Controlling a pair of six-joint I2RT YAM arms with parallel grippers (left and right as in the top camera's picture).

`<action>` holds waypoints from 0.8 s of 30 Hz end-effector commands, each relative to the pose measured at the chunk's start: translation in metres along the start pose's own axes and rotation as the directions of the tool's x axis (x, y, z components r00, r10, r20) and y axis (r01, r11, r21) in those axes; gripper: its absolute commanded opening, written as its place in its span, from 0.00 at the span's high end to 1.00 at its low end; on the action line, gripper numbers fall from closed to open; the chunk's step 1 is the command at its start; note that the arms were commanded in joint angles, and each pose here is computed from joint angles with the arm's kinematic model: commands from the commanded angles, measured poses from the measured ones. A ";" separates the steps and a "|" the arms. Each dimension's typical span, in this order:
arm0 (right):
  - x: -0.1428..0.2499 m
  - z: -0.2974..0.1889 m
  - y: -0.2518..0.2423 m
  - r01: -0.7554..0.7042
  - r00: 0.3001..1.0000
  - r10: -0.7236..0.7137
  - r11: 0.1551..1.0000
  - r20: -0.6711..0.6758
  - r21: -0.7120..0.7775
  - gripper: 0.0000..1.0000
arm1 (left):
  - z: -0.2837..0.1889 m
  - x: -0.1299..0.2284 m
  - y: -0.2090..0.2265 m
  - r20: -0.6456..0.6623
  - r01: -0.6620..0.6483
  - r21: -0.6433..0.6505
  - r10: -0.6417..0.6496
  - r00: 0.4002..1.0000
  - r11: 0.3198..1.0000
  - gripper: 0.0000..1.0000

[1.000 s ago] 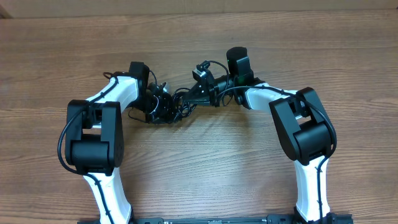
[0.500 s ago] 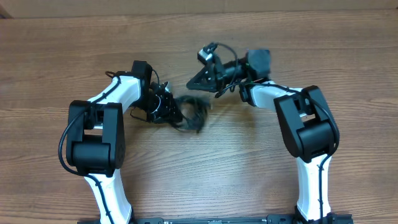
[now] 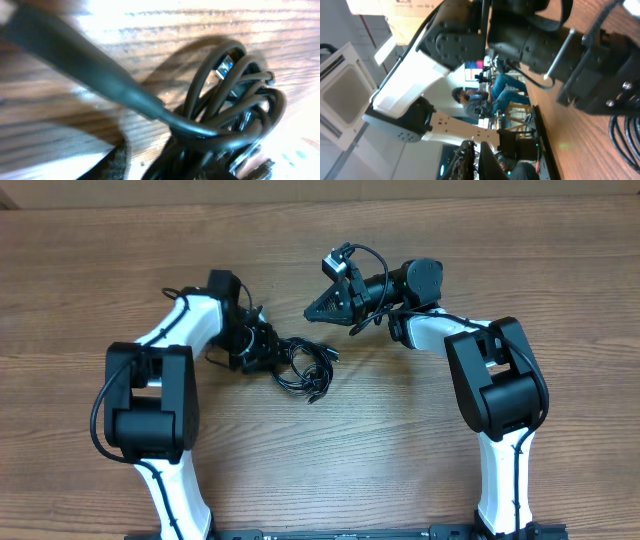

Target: Untangle cables

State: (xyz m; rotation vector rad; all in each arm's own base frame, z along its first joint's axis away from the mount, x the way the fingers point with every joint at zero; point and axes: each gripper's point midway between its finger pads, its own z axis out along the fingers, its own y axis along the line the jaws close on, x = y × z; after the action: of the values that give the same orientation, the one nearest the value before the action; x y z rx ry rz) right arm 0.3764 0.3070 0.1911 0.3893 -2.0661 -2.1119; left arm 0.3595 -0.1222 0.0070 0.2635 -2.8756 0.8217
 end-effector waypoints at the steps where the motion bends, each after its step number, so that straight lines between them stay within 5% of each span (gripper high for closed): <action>1: 0.005 0.001 0.003 0.116 0.992 -0.116 0.993 -0.046 0.010 0.88 | 0.000 -0.011 0.024 -0.028 0.020 -0.060 -0.022 0.999 0.998 0.39; 8: -0.011 0.001 -0.042 0.029 0.999 -0.030 0.999 0.042 0.030 0.82 | -0.029 -0.012 0.003 -0.054 0.031 -0.068 -0.034 0.998 0.997 0.48; 17: -0.001 -0.003 -0.092 -0.056 0.994 0.043 0.990 0.105 0.127 0.79 | -0.028 0.043 -0.008 -0.266 -0.042 -0.055 0.026 0.964 0.998 0.40; 24: 0.018 -0.008 -0.118 -0.090 0.992 0.071 0.976 0.102 0.198 0.78 | -0.005 0.057 -0.002 -0.298 -0.055 -0.114 0.019 0.954 0.992 0.43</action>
State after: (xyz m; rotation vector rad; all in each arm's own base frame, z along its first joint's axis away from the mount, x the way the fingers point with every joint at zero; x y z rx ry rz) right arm 0.3675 0.3013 0.0741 0.0721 -2.1968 -1.8788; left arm 0.3137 -0.1235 0.0382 0.1048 -2.6483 0.6583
